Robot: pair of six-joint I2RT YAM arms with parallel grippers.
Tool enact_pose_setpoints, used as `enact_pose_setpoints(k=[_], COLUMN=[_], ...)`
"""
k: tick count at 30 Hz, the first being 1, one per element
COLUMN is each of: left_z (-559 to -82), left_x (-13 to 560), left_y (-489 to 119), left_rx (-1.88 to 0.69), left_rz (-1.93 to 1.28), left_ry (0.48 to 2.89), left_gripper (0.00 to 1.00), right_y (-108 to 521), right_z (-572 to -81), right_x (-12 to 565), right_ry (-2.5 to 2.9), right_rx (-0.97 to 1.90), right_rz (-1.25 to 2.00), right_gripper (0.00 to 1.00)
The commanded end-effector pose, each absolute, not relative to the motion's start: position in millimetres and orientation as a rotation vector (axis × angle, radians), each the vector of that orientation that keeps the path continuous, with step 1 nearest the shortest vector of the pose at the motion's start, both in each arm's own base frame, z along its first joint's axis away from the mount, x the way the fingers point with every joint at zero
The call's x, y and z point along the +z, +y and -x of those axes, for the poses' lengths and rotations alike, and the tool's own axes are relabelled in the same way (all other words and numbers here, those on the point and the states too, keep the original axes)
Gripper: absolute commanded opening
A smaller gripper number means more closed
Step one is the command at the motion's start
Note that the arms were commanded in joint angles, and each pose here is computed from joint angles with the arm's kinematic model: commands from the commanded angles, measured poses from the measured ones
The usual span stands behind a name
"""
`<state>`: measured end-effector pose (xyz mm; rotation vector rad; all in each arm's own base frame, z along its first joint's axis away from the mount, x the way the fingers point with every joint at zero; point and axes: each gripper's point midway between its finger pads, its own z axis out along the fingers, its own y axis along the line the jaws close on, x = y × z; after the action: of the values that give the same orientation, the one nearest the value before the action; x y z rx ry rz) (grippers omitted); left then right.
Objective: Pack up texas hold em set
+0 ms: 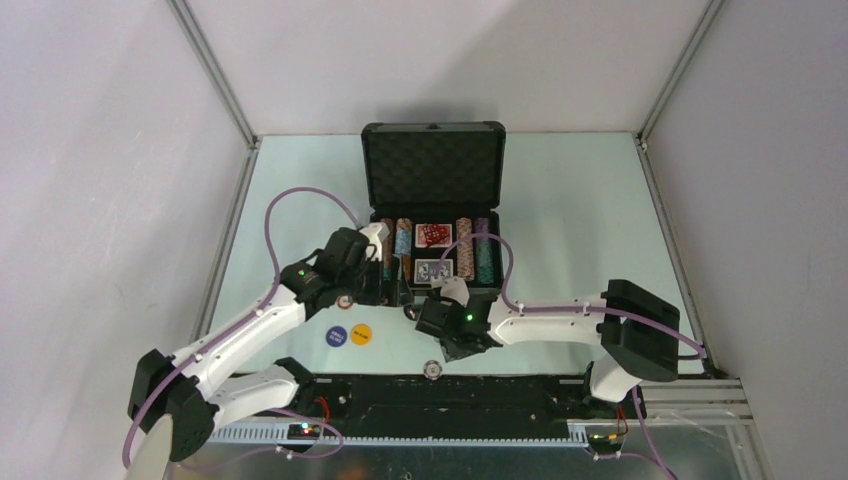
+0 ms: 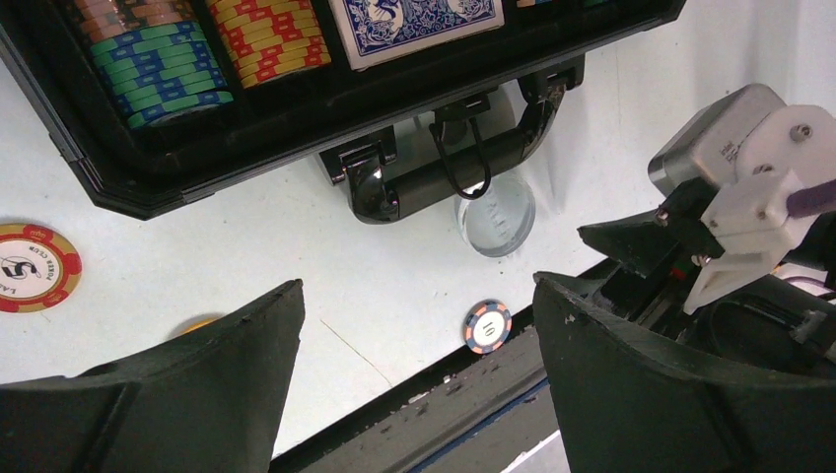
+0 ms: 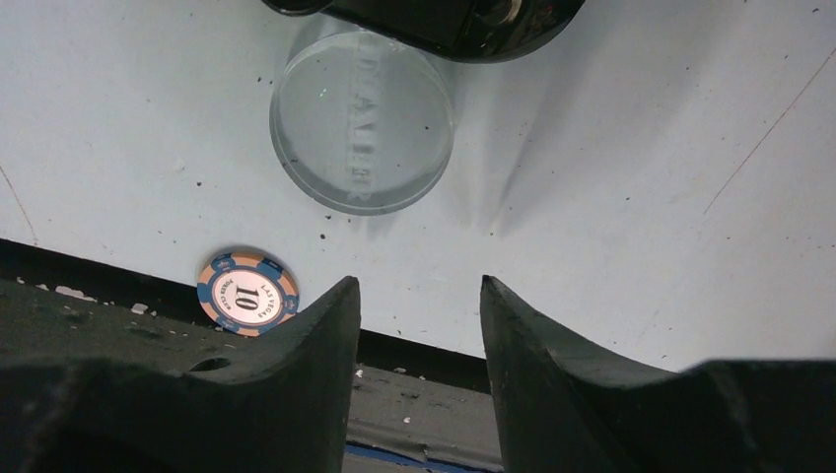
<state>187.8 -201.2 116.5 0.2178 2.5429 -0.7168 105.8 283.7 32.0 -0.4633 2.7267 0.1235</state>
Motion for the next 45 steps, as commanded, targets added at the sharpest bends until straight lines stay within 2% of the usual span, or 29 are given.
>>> enact_pose_setpoints(k=[1, 6, 9, 17, 25, 36, 45], left_z=[-191, -194, -197, -193, -190, -186, -185], left_x=[126, 126, 130, 133, 136, 142, 143], left_y=[-206, -198, -194, -187, -189, -193, -193], left_rx=[-0.748, -0.735, -0.745, -0.774, -0.805, -0.849, -0.857], left_rz=[-0.212, -0.166, -0.142, -0.133, -0.160, -0.194, -0.201], left_ry=[2.496, 2.483, 2.467, 2.440, 2.430, 2.416, 2.411], left_gripper=[0.91, 0.91, 0.91, 0.91, 0.91, 0.91, 0.91], right_y=[298, 322, 329, 352, 353, 355, 351], right_z=[-105, -84, -77, -68, -56, -42, -51], right_x=[51, 53, 49, 54, 45, 30, 20], right_ry=[2.677, 2.677, 2.689, 2.714, 2.793, 2.855, 2.837], right_rx=[0.206, 0.317, 0.278, 0.345, 0.277, 0.250, 0.177], right_rz=[0.469, 0.528, 0.533, 0.432, 0.343, 0.261, 0.221], right_gripper=[0.55, 0.60, 0.64, 0.73, 0.74, 0.67, 0.66])
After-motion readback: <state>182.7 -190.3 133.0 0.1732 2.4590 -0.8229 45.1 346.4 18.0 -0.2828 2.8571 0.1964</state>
